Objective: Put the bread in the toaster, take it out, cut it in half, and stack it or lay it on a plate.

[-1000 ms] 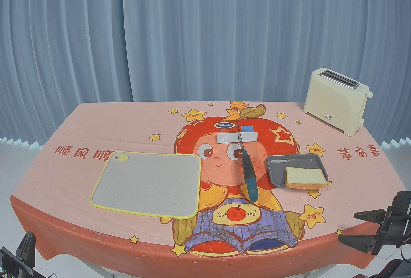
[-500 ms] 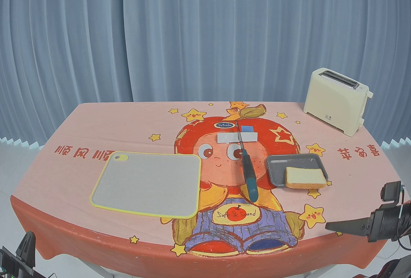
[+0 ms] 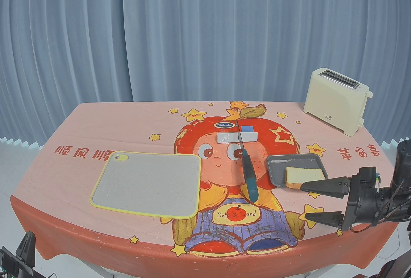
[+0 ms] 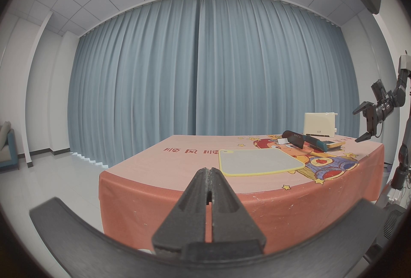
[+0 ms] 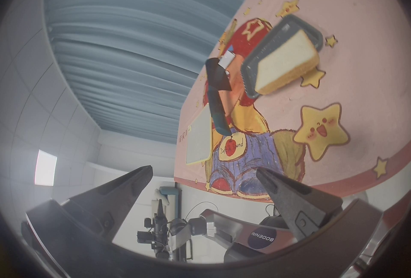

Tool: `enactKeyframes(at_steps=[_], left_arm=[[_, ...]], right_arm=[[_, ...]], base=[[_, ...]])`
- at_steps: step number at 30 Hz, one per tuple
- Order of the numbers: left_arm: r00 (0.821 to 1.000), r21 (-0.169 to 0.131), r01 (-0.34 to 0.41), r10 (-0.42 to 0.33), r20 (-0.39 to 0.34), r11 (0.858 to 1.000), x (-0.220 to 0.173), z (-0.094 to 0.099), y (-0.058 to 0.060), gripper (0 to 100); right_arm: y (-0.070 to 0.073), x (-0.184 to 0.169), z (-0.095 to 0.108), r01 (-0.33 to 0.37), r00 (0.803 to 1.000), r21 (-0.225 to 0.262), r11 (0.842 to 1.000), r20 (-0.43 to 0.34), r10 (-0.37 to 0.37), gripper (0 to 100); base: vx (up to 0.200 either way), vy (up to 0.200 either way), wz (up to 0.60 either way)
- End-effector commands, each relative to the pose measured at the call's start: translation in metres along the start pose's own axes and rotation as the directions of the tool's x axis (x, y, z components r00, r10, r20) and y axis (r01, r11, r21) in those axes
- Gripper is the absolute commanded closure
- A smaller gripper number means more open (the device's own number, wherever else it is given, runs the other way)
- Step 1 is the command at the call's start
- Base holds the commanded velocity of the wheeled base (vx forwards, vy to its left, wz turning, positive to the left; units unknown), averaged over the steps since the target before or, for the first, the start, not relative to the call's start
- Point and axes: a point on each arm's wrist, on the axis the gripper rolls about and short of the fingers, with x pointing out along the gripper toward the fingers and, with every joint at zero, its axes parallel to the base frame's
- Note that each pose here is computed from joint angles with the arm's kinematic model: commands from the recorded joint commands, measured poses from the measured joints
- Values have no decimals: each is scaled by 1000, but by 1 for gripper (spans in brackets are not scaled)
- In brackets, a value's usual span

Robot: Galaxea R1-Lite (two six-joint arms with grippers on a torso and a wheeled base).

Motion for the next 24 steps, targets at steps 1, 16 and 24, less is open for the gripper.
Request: enactKeyframes(at_steps=[1, 16, 24], left_arm=[[1000, 0, -1, 1, -19, 1000, 1, -5, 0, 100], [1000, 0, -1, 1, -19, 1000, 1, -5, 0, 100], [1000, 0, -1, 1, -19, 1000, 1, -5, 0, 100]], right_arm=[[-6, 17, 5, 53, 998, 66, 996, -27, -51, 0], [7, 16, 14, 2, 1000, 297, 955, 13, -6, 0], [-10, 23, 34, 52, 994, 364, 930, 69, -83, 0]], base=[[0, 0, 0], [0, 0, 0], [0, 0, 0]])
